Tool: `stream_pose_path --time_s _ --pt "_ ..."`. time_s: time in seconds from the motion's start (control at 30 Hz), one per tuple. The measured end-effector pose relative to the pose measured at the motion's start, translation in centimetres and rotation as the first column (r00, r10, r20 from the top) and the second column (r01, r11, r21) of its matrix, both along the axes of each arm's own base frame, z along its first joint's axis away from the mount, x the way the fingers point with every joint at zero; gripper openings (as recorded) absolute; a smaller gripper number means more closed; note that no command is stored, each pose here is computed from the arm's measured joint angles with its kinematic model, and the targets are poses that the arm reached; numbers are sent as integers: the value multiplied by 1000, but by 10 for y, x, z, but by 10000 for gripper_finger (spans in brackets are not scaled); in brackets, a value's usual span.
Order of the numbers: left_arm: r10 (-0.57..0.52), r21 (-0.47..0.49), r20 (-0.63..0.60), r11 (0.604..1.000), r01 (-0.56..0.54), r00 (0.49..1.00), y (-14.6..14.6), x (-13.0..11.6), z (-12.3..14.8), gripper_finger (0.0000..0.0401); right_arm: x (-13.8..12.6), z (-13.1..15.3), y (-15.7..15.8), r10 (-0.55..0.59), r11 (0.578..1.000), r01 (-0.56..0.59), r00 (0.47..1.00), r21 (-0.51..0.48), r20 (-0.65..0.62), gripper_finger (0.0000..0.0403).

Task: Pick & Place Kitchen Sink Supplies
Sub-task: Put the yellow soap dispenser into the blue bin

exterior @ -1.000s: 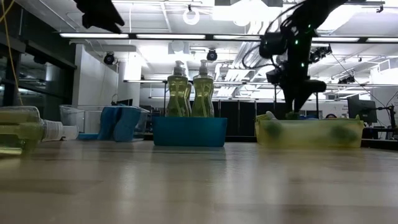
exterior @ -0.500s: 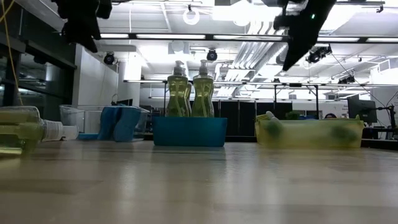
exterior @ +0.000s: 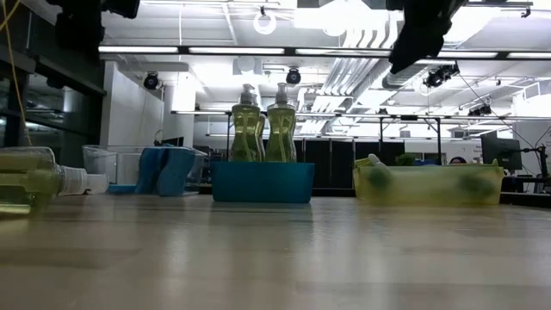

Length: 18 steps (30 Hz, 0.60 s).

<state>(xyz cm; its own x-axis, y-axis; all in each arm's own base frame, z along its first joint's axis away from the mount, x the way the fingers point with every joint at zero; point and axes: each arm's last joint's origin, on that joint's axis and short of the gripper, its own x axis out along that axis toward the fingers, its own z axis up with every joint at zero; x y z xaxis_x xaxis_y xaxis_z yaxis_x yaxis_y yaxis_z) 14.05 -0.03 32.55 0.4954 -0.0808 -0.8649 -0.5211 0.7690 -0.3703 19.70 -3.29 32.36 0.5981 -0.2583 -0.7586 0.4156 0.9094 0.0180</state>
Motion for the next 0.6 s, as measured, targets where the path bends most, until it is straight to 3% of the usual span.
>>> stream_pose_path --time_s 0.4,0.6 --pt "-27 10 -201 1000 30 979 -44 36 -28 207 14 -5 29 89 996 -91 988 7 127 214" --pt "-82 -138 -381 990 31 921 -57 62 -55 262 14 -5 37 105 994 -110 985 26 134 212"
